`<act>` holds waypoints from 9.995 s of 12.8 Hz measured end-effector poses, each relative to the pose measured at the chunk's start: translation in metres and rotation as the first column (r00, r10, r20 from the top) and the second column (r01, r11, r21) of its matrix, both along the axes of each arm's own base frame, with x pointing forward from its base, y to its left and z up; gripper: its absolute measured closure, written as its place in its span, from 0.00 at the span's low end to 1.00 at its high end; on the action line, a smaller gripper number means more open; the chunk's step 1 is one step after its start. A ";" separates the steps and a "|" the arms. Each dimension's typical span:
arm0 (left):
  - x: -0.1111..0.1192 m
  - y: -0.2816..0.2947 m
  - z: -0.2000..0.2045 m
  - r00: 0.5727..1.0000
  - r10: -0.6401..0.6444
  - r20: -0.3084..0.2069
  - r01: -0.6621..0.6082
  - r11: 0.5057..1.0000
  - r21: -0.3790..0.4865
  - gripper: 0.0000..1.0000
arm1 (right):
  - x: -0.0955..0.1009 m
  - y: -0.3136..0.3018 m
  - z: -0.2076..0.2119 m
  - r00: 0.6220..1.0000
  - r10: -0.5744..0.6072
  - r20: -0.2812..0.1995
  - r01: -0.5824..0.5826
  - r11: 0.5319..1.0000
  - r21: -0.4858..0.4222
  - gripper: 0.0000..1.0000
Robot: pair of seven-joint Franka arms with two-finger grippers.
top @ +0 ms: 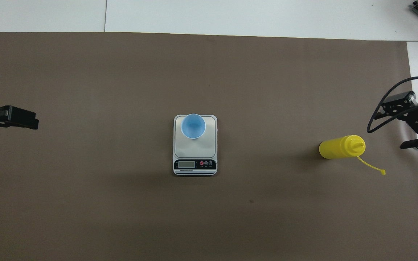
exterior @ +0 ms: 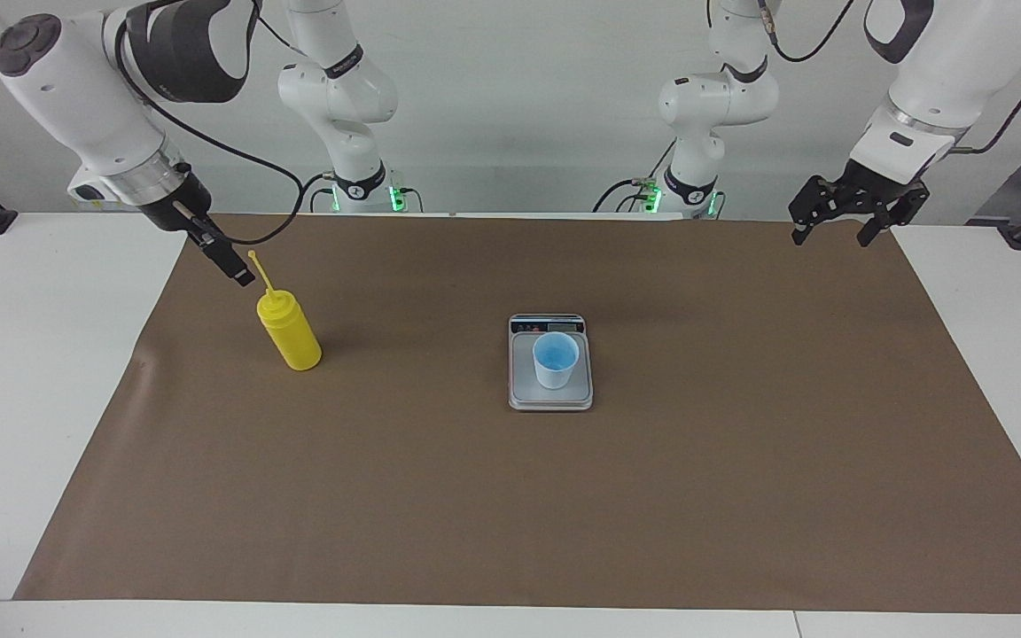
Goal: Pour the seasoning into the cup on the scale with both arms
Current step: 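Open the right gripper and lower it around the yellow bottle, then close the right gripper on the yellow bottle, then lift the yellow bottle with the right gripper toward the cup, then tilt the yellow bottle over the blue cup with the right gripper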
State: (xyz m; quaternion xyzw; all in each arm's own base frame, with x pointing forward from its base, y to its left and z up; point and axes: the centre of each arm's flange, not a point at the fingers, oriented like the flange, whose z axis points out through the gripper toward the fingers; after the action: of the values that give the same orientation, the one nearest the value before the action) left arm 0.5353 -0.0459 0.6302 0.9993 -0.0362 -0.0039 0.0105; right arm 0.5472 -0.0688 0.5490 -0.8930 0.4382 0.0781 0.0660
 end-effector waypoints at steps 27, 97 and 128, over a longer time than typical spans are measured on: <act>0.001 -0.004 -0.017 1.000 -0.007 -0.013 0.007 1.000 0.006 0.00 | 0.009 -0.092 -0.246 0.829 -0.323 -0.456 0.505 0.783 0.364 0.00; 0.007 -0.005 -0.019 1.000 -0.015 -0.021 0.015 1.000 0.008 0.00 | 0.043 0.437 -0.169 0.811 -0.134 0.570 0.371 0.870 -0.324 0.53; 0.007 -0.006 -0.020 1.000 -0.017 -0.023 0.017 1.000 0.008 0.00 | 0.018 0.463 -0.170 0.625 0.196 0.756 0.328 0.812 -0.482 0.53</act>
State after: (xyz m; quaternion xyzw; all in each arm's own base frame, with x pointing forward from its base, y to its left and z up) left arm 0.5424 -0.0521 0.6101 0.9989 -0.0447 -0.0155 0.0067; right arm 0.5648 0.3945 0.3787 -0.7945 0.4019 -0.4546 -0.0235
